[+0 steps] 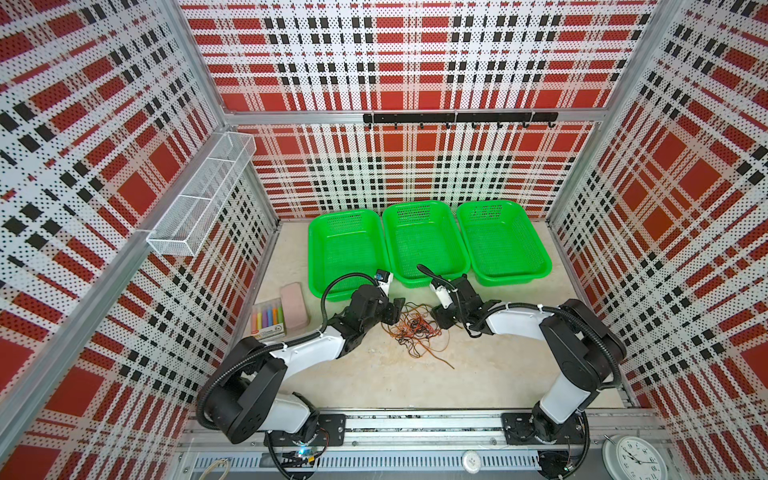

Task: Untangle the cables
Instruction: 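Grasp a red wire with the right gripper while the left gripper grasps the tangle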

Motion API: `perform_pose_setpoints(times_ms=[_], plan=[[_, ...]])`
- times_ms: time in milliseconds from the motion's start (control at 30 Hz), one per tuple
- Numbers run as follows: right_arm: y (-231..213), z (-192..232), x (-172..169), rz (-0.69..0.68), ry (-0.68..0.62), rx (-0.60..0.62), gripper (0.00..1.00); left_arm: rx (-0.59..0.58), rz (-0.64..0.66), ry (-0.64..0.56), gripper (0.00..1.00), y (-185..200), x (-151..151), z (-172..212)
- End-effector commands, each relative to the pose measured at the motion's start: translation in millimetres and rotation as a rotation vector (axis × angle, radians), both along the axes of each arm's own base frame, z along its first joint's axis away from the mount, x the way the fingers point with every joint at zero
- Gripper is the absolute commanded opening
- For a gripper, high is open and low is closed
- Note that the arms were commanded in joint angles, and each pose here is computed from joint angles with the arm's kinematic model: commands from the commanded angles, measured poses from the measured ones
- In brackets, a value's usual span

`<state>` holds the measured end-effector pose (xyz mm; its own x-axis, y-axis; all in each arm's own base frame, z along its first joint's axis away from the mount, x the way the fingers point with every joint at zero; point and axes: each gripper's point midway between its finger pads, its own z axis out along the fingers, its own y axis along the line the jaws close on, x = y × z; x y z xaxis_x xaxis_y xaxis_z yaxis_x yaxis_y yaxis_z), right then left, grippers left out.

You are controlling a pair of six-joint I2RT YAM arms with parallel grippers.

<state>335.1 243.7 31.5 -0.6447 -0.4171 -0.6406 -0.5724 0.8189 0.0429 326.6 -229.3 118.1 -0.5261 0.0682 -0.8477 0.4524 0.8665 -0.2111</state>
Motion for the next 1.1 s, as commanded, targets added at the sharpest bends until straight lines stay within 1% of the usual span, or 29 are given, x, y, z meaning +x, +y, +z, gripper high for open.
perform_pose_setpoints(times_ms=[0, 200, 367, 433, 467, 600, 733, 833, 967, 1067], plan=[[0, -7, 5, 0.013, -0.013, -0.048, 0.57, 0.002, -0.012, -0.027, 0.65, 2, -4, 6], [6, -12, 20, 0.001, -0.056, -0.079, 0.47, 0.025, -0.021, -0.076, 0.69, -3, -9, 15], [9, -5, 20, 0.023, -0.088, -0.107, 0.23, 0.046, -0.032, -0.12, 0.71, -10, -16, 24], [6, 9, 17, 0.022, -0.124, -0.111, 0.15, 0.039, -0.034, -0.139, 0.72, -11, -18, 30], [5, 18, 15, 0.021, -0.143, -0.109, 0.12, 0.03, -0.033, -0.151, 0.72, -11, -18, 34], [-4, 71, 5, 0.019, -0.268, -0.047, 0.0, -0.023, -0.024, -0.207, 0.72, -9, -21, 51], [-3, 117, -12, 0.091, -0.385, 0.039, 0.0, -0.093, -0.061, -0.295, 0.73, -11, -30, 69], [-8, 140, -17, 0.098, -0.448, 0.058, 0.0, -0.129, -0.129, -0.367, 0.74, -22, -43, 83], [-12, 166, -17, 0.086, -0.496, 0.066, 0.0, -0.127, -0.201, -0.468, 0.75, -41, -62, 96], [-8, 183, -20, 0.114, -0.522, 0.093, 0.0, -0.138, -0.203, -0.492, 0.78, -52, -67, 98]])
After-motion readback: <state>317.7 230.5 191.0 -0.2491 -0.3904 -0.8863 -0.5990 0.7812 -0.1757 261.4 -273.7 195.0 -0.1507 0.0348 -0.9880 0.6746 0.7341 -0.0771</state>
